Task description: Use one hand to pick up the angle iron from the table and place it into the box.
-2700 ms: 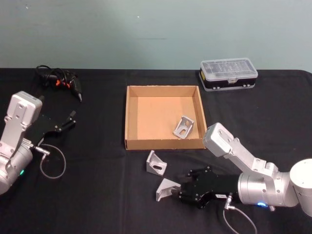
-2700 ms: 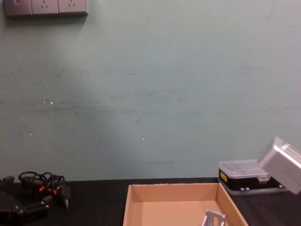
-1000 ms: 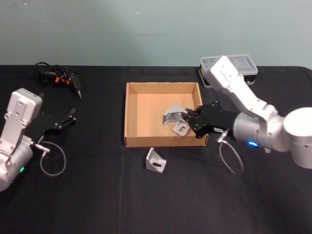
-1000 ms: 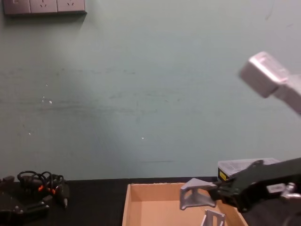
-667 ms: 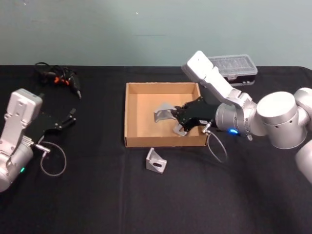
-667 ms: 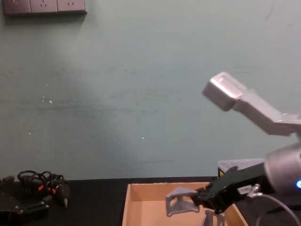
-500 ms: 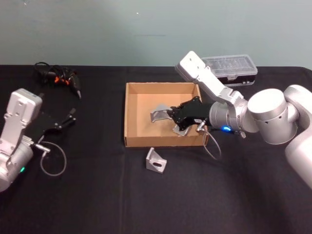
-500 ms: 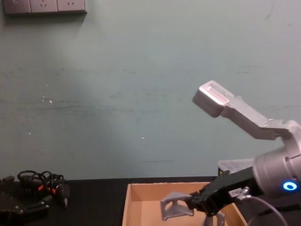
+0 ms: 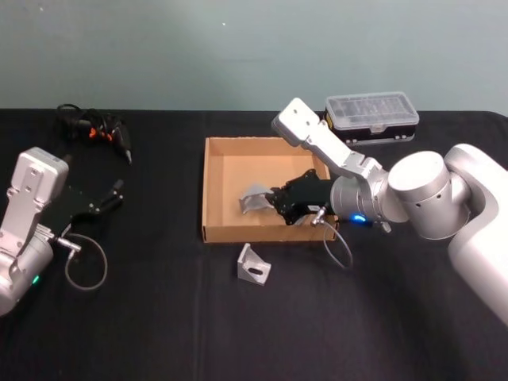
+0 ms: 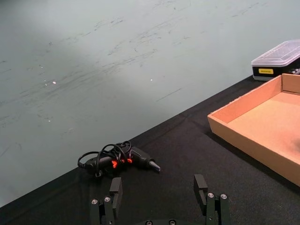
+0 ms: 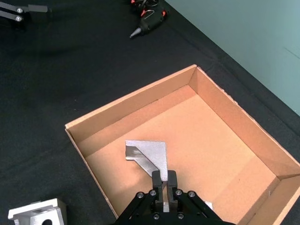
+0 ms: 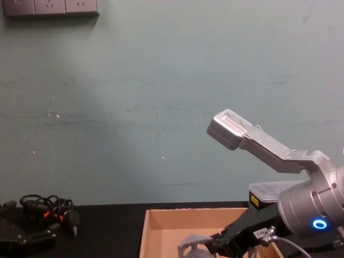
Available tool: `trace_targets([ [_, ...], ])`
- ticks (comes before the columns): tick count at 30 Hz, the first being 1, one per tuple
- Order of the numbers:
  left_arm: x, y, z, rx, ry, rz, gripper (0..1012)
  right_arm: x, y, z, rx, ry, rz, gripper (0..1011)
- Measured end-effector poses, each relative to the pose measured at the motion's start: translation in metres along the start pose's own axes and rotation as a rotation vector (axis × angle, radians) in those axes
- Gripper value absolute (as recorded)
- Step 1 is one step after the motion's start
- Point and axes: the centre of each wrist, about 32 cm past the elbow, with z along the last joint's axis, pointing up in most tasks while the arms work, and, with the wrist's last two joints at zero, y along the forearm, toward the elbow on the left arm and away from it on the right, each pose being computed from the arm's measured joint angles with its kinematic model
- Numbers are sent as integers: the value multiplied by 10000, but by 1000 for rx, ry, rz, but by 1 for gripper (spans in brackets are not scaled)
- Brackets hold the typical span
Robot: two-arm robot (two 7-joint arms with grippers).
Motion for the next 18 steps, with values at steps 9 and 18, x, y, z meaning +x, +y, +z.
trace_targets([
  [9,0,0,0,0,0,0,1000,0,9,-30,-4,7,7,110],
  [18,0,0,0,0,0,0,1000,2,-9,-52,13,7,1,372],
])
